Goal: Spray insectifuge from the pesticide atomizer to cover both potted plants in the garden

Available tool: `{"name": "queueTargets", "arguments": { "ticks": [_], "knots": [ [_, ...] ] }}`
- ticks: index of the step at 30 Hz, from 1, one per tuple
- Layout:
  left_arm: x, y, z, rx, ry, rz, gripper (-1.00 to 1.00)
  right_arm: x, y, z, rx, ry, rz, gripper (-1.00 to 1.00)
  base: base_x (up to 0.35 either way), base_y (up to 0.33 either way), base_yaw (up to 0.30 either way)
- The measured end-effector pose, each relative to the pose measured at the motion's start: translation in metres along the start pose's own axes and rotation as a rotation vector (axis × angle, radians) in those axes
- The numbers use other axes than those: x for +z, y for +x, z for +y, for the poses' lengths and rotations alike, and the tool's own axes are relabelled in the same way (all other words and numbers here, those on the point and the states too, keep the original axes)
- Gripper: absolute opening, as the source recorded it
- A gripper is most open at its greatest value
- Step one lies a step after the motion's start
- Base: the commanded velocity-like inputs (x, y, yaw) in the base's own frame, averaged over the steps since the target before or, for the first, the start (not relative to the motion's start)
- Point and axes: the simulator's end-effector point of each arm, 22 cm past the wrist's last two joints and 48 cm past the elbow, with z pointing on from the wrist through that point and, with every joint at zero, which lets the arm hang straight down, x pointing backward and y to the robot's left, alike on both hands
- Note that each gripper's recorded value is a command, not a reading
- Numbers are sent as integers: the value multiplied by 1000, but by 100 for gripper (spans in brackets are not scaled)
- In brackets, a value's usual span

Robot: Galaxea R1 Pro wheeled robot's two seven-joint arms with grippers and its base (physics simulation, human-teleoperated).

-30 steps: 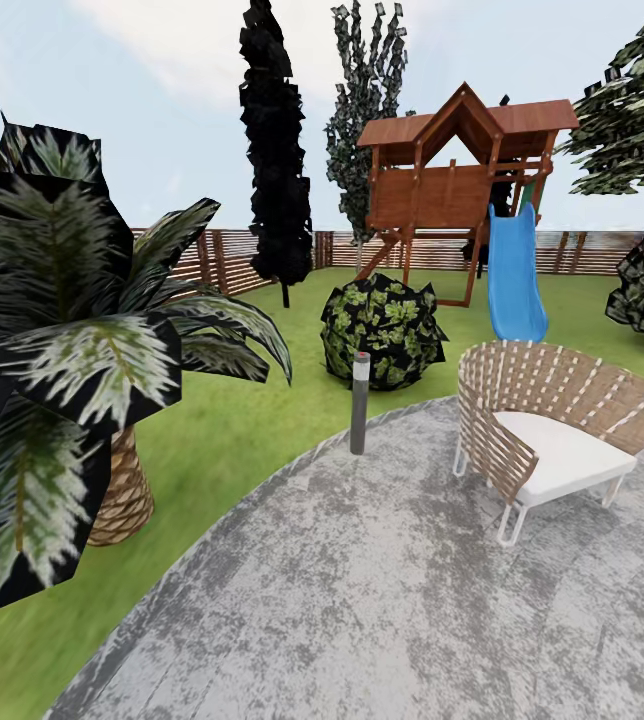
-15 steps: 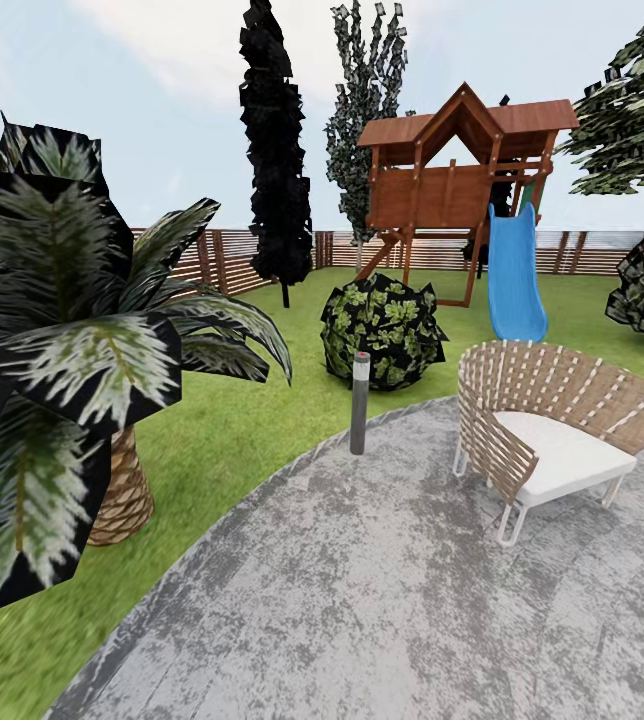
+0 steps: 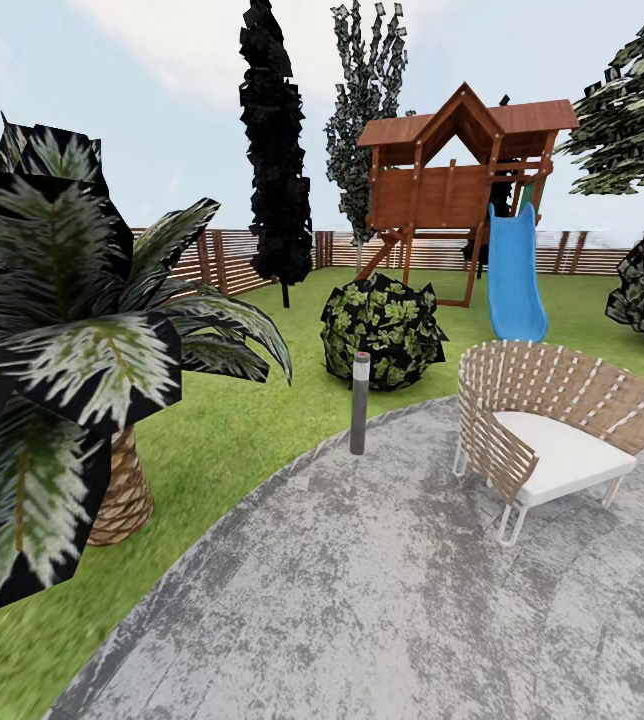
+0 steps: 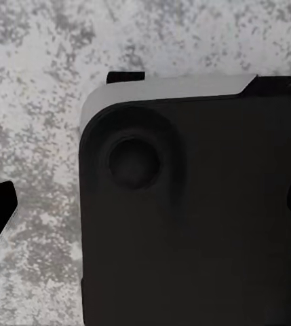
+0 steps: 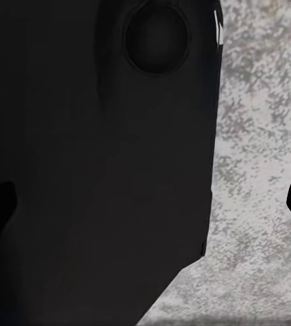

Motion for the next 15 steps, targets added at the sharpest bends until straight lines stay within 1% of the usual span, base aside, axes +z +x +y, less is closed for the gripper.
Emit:
{"name": "queueTargets", "arguments": {
  "ticks": [5,6,7,8,9,10,11,12,13,15],
  "knots": [
    [1,-28,-1,2,1,-61,100,0,-12,0,-1,1,-22,100,0,0,0],
    [-1,-60,-1,2,2,-128,100,-4,-62,0,-2,1,-128,100,0,0,0],
    [-10,-131,-1,2,2,-269,100,-13,-113,0,-4,2,-232,100,0,0,0],
    [-40,-225,-2,3,3,-469,100,-17,-125,0,-3,2,-261,100,0,0,0],
    [-49,-247,-2,3,4,-515,100,-22,-143,0,-3,2,-301,100,0,0,0],
    [-52,-254,-2,2,4,-529,100,-28,-160,0,-3,1,-338,100,0,0,0],
    [-54,-259,-2,2,5,-539,100,-31,-168,0,-3,0,-356,100,0,0,0],
    [-59,-269,-3,3,6,-561,100,-38,-187,1,-4,-2,-397,100,0,0,0],
    [-60,-272,-3,3,7,-568,100,-40,-192,1,-3,-3,-408,100,0,0,0],
    [-67,-283,-2,4,6,-610,100,-46,-205,3,-3,-5,-440,100,0,0,0]
  ]
}}
